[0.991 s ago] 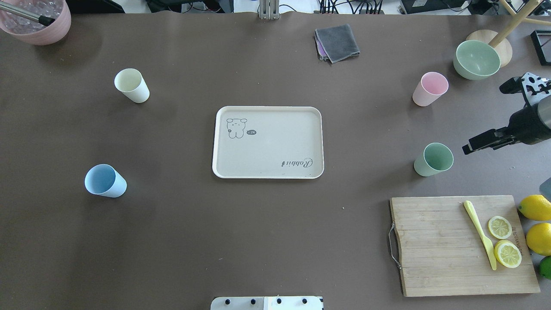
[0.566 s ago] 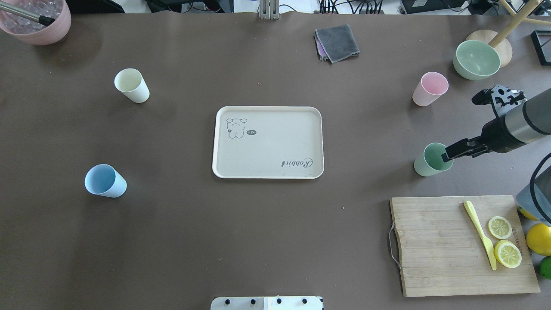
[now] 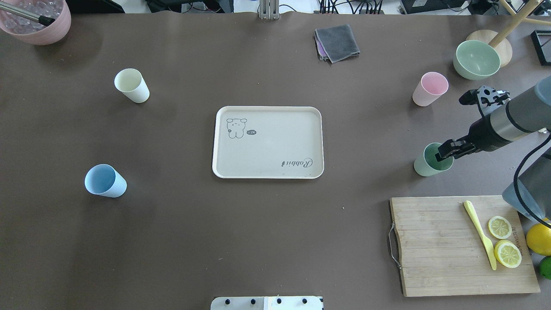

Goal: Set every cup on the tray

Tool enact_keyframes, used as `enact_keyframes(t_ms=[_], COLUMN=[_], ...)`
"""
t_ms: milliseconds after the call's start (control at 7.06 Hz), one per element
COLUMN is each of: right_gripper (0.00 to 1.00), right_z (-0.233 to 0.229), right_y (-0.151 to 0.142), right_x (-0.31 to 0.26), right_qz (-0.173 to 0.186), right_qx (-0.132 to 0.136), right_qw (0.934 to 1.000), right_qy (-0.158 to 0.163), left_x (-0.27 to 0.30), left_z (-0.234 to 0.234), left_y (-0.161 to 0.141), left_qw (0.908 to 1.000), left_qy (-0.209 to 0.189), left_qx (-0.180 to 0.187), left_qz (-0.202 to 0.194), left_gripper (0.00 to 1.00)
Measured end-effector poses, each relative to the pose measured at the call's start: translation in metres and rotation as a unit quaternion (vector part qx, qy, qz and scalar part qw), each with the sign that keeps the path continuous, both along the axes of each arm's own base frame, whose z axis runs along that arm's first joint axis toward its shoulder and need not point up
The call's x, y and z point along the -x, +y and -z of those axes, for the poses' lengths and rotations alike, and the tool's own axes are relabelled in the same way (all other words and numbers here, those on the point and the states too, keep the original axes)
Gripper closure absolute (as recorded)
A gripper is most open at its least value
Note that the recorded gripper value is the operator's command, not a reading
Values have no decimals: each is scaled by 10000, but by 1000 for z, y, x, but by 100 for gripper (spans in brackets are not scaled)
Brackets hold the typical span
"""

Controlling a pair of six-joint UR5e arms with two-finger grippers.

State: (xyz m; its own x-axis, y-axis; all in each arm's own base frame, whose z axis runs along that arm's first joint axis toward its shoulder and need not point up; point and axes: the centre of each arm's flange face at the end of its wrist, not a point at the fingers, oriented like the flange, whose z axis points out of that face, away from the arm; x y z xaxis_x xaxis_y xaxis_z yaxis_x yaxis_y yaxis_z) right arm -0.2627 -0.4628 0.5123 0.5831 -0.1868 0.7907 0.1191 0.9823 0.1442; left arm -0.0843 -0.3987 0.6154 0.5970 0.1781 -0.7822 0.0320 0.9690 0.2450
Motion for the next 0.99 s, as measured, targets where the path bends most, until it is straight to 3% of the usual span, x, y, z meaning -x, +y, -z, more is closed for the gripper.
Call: enact_keyframes(t_ms=[425, 991], right_gripper=[100, 100], right_z=[21, 126], right_y=[-4, -18], right_x=[8, 79], right_qz=[78, -428], right_qx=[67, 688], right_qw=[9997, 9948], right_qy=[-207, -624], left_x=[-56, -207], left_z=[35, 103], left_y=[-18, -16], left_qw=[9969, 9931], left_qy=[412, 370], left_qx=[516, 884], left_qz=[439, 677], left_gripper=[2, 2])
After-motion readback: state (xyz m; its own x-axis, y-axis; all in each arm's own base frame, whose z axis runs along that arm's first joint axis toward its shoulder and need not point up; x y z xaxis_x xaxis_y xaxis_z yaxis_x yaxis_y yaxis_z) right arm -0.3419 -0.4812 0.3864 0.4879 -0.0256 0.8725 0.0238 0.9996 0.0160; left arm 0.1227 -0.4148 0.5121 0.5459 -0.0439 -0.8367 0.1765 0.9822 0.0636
